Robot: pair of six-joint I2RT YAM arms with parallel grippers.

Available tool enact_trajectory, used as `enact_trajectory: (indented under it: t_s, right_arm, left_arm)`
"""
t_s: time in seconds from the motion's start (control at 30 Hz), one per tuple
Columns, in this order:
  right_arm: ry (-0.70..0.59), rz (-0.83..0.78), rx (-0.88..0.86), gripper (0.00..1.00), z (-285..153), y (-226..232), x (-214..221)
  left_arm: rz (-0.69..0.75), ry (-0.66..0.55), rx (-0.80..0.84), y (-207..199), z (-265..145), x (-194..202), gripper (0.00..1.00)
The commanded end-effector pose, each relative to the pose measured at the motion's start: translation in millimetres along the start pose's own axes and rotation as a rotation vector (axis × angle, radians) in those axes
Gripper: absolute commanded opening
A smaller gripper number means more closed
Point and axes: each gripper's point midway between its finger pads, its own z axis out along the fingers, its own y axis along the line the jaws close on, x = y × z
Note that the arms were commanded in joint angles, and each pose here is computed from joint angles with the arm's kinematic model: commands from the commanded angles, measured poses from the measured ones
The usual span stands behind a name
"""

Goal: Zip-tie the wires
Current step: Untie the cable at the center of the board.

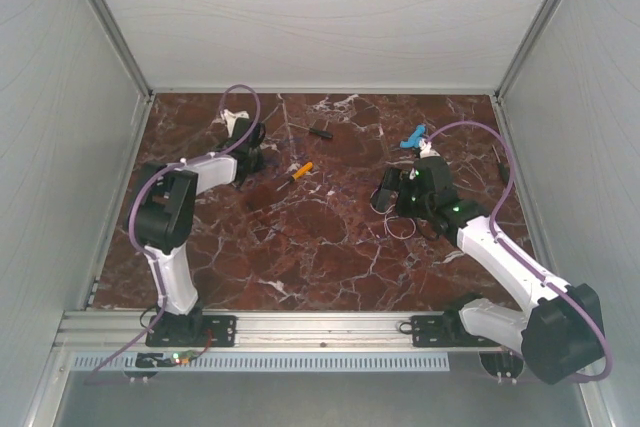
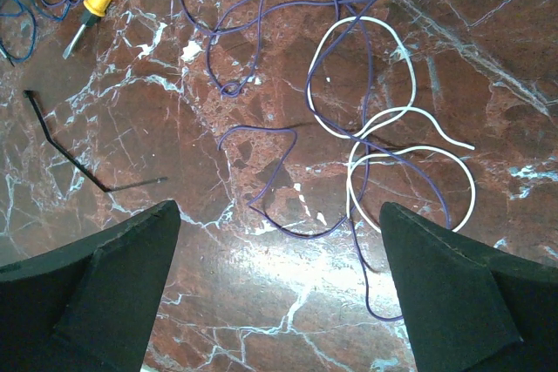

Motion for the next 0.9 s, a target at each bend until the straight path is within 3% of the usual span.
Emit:
enact_trajectory:
  t_s: [0.0,0.4,0.47,0.57,0.87]
  right_arm:
    - [-0.014,-0.014,-0.008,0.97,2,-1,-3]
    - [-0.009,-0.009,-0.003,0.97,5,-3,-2]
    - [-0.008,-0.009,-0.002,0.97,5,-3,-2]
    - [-0.007,-0.007,0.001,0.97,5,-5,-1]
    - [-0.013,-0.007,-0.001,0.97,6,-5,-3]
  left_arm:
    - [-0.032,-0.067,0.01,-9,8,-25,0.32]
    - [-0.037,-0.025,-0.02,-3,15,-10,0.28]
    - [-0.039,-0.02,-0.025,-2,16,-7,0.21]
    - [-0.043,-0.024,-0.025,-1,15,-6,0.0]
    - [-0.051,-0.109,0.015,-5,-16,-34,0.0]
